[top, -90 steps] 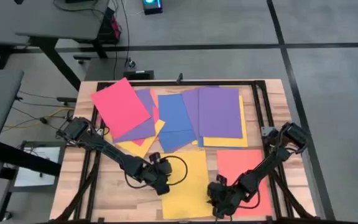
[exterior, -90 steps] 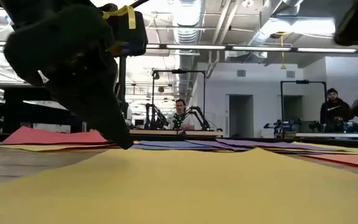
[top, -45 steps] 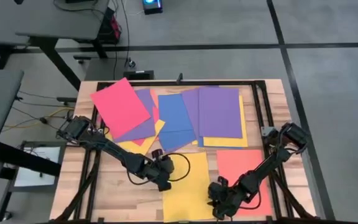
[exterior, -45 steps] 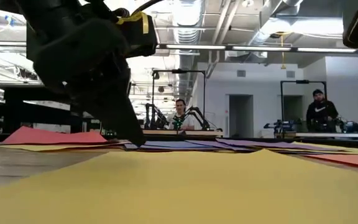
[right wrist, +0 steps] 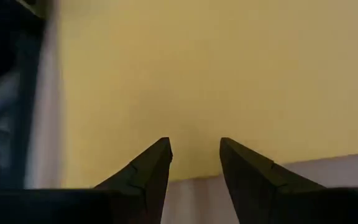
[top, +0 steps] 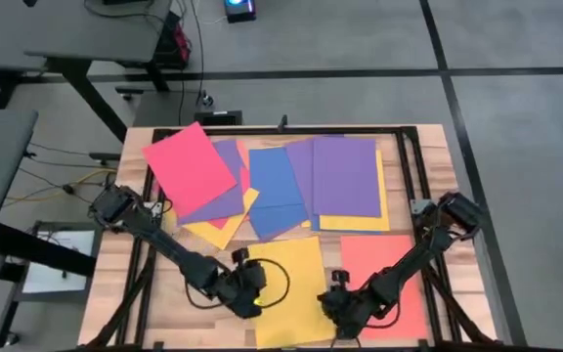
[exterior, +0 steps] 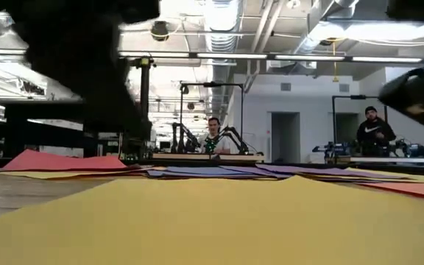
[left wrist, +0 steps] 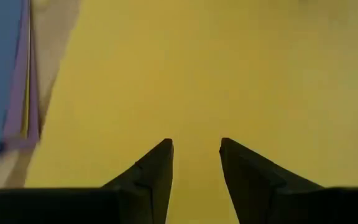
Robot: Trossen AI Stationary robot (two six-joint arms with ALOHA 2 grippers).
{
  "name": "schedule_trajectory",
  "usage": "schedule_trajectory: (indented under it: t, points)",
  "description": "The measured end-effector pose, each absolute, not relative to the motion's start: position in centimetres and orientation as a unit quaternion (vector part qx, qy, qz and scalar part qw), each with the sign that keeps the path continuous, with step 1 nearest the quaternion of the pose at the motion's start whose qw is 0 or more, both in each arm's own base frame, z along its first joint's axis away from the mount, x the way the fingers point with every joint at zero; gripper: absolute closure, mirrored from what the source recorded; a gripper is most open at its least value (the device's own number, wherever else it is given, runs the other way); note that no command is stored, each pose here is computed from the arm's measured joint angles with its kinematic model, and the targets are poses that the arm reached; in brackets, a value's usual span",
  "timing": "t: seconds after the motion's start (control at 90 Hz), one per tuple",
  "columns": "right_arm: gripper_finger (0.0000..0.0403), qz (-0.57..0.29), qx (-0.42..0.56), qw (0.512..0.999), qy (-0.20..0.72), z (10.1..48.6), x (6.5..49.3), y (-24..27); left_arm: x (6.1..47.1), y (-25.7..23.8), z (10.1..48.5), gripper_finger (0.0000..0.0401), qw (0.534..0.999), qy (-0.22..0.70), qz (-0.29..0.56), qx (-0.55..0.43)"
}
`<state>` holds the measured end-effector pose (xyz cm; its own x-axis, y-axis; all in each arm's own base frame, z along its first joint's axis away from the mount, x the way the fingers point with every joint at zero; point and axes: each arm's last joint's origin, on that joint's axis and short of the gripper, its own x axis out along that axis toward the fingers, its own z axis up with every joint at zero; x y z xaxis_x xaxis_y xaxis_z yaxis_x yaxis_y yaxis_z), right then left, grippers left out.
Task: Organize paper
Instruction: Put the yellow paper to the bottom center of the table
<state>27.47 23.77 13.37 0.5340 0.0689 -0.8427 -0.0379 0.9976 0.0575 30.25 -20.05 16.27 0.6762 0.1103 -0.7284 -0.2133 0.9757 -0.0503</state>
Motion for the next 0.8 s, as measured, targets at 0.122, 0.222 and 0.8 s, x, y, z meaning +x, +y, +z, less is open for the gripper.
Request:
schedule_trajectory:
  t: [0.122,0.222,0.8]
  points:
    - [0.0266,0.037,-0.030,0.870,0.491,13.3,28.1,22.7,30.0,-20.6,16.3,0.0283,0.913,0.390,0.084,-0.082]
    - [0.0266,0.037,-0.046,0.868,0.493,13.3,28.7,21.8,30.1,-20.7,15.8,0.0283,0.910,0.395,0.085,-0.092]
    - [0.0266,0.024,-0.013,0.854,0.520,13.1,28.7,21.1,31.4,-19.7,12.5,0.0283,0.887,0.446,0.085,-0.079]
